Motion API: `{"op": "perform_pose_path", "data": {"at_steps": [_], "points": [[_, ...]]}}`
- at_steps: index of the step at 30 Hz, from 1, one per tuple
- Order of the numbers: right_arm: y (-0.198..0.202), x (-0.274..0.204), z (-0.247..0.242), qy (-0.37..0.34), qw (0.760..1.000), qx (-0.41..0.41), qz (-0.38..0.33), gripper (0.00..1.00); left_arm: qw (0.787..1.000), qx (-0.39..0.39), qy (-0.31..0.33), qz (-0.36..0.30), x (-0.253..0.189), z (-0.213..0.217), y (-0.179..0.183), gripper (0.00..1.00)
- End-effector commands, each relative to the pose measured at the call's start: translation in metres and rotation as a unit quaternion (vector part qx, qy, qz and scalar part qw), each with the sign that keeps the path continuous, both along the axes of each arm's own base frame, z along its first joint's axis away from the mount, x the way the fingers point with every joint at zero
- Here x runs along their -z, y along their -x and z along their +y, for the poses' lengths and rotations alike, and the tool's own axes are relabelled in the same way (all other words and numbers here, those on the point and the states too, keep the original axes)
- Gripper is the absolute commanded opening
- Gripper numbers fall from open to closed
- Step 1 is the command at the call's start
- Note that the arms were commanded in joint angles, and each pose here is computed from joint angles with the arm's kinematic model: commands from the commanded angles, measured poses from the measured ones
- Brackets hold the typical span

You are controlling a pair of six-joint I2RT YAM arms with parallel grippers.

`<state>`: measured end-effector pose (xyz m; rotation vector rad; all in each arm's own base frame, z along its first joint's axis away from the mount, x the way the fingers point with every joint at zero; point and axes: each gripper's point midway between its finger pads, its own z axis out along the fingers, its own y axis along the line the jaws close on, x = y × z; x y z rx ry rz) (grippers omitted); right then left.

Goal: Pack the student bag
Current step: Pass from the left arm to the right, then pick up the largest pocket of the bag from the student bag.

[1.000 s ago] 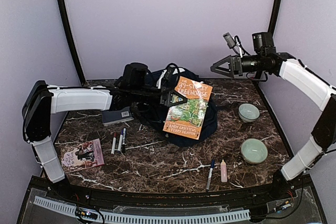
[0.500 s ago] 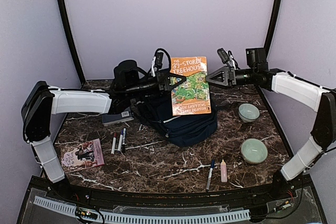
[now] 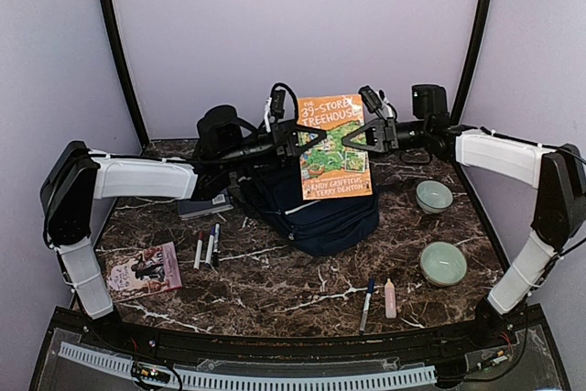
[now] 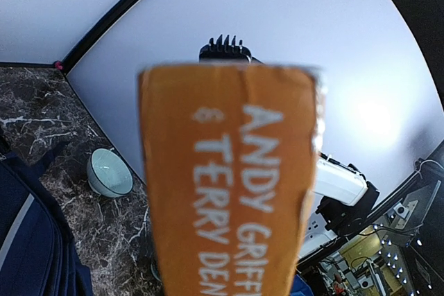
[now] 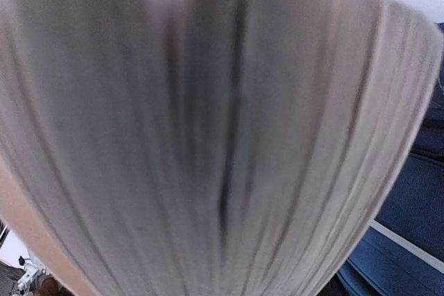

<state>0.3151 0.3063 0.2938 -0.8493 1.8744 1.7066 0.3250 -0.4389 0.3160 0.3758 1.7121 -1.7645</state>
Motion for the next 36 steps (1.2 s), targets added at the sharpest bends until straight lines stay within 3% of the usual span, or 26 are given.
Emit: {"op": "perform_pose_path", "data": {"at_steps": [1,8,13,16,18,19,21,25,30,36], "points": [[0.014,-0.031,-0.003,-0.037,0.999,-0.018,-0.034,0.47,0.998,0.012,0.046,-0.042,-0.032,0.004,0.01,0.0],[0.021,-0.038,-0.006,-0.042,0.998,-0.019,-0.045,0.39,0.998,0.008,0.044,-0.037,-0.028,0.003,0.007,0.0],[0.022,-0.033,-0.006,-0.04,0.998,-0.02,-0.042,0.11,0.999,0.007,0.04,-0.03,-0.023,0.002,0.004,0.0],[0.023,-0.032,-0.007,-0.039,0.998,-0.019,-0.043,0.03,0.999,0.004,0.03,-0.022,-0.017,0.0,0.001,0.01],[0.021,-0.034,-0.01,-0.037,0.998,-0.012,-0.051,0.0,1.0,0.001,0.011,-0.012,-0.008,-0.002,-0.002,0.19],[0.018,-0.033,-0.013,-0.032,0.998,-0.003,-0.053,0.0,1.0,-0.003,-0.004,-0.009,-0.001,-0.002,-0.005,0.33],[0.006,-0.032,-0.025,-0.016,0.998,0.024,-0.061,0.0,0.999,-0.011,-0.047,-0.009,0.015,-0.002,-0.01,0.5],[-0.021,-0.032,-0.067,0.023,0.992,0.096,-0.078,0.0,0.983,-0.032,-0.177,-0.022,0.058,0.002,-0.018,0.61],[-0.033,-0.013,-0.119,0.103,0.971,0.181,-0.12,0.0,0.944,-0.021,-0.322,-0.072,0.102,0.002,-0.018,0.62],[-0.031,-0.005,-0.16,0.162,0.935,0.262,-0.173,0.0,0.887,0.045,-0.441,-0.131,0.142,-0.018,-0.004,0.46]]}}
